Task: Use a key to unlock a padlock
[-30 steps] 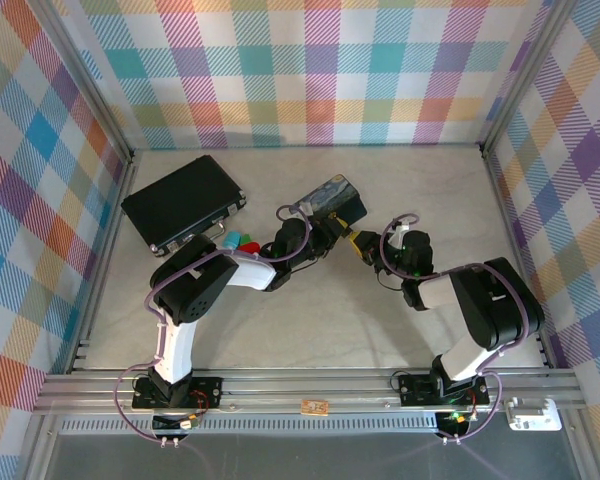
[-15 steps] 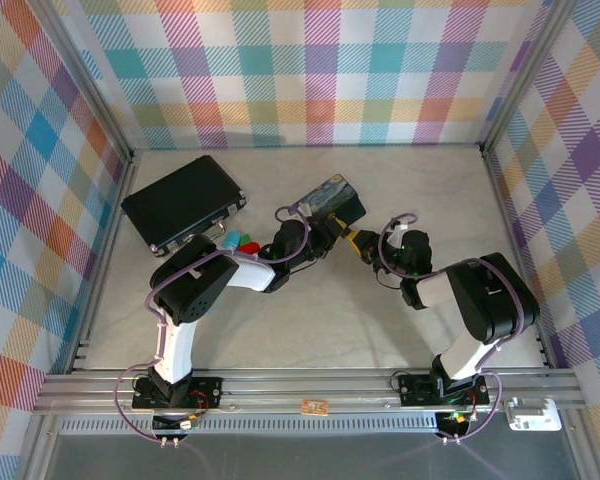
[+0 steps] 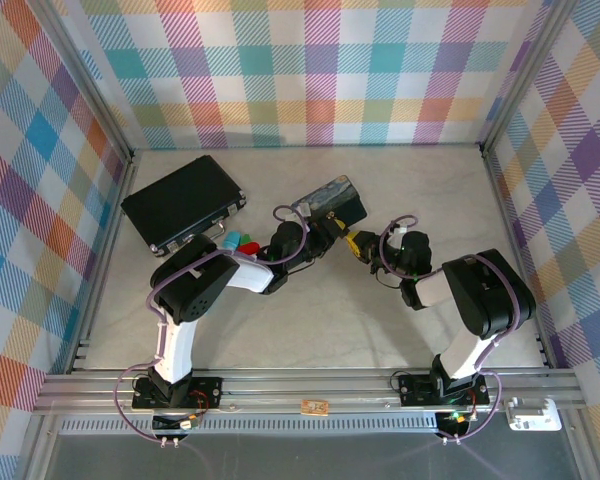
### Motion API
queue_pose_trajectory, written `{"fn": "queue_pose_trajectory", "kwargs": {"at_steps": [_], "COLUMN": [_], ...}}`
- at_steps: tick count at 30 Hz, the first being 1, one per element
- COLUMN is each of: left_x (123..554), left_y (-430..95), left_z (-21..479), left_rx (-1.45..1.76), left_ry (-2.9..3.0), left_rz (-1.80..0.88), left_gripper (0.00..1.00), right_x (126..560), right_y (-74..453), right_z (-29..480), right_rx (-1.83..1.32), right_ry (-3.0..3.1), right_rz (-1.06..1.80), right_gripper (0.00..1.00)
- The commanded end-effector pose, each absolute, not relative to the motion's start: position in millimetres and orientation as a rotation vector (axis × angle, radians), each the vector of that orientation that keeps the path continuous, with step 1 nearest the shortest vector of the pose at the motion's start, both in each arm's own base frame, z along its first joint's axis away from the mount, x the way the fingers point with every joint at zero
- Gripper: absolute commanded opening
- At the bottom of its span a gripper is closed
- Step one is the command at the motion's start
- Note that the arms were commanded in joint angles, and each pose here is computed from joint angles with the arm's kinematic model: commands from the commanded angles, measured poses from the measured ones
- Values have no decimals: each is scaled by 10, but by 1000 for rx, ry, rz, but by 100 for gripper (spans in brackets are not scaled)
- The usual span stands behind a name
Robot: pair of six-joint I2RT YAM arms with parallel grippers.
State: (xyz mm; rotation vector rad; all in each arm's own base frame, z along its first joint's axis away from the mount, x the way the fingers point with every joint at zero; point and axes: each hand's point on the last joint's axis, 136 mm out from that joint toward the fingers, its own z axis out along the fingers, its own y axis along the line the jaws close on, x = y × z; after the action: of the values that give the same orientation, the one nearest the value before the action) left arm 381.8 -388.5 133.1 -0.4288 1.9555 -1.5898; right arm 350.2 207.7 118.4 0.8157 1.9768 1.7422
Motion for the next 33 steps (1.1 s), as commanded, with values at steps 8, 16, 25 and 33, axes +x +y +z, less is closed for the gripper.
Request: {"fn": "queue_pose_trajectory", "kwargs": {"at_steps": [8, 16, 25, 33], "left_x": [3320, 3460, 3490, 3578], "left_y": [-4290, -4284, -4219, -4130], "left_z": [1296, 1175, 1155, 1021], "left_rx": [-29, -73, -105, -221], "left_ry": [1870, 1855, 1878, 1993], "left_rz": [-1742, -1677, -1643, -1566], "left_gripper": [0, 0, 0, 0], "right_x": [3648, 3572, 3479, 3317], "right_y": [2105, 1982, 2090, 1947], "right_z": [1779, 1768, 1479, 1244], "right_rx": [1263, 1511, 1317, 1115], "right_ry": [1637, 1486, 1755, 1964], "right_rz": [2195, 2246, 2057, 1716], "right_gripper": [0, 0, 0, 35]}}
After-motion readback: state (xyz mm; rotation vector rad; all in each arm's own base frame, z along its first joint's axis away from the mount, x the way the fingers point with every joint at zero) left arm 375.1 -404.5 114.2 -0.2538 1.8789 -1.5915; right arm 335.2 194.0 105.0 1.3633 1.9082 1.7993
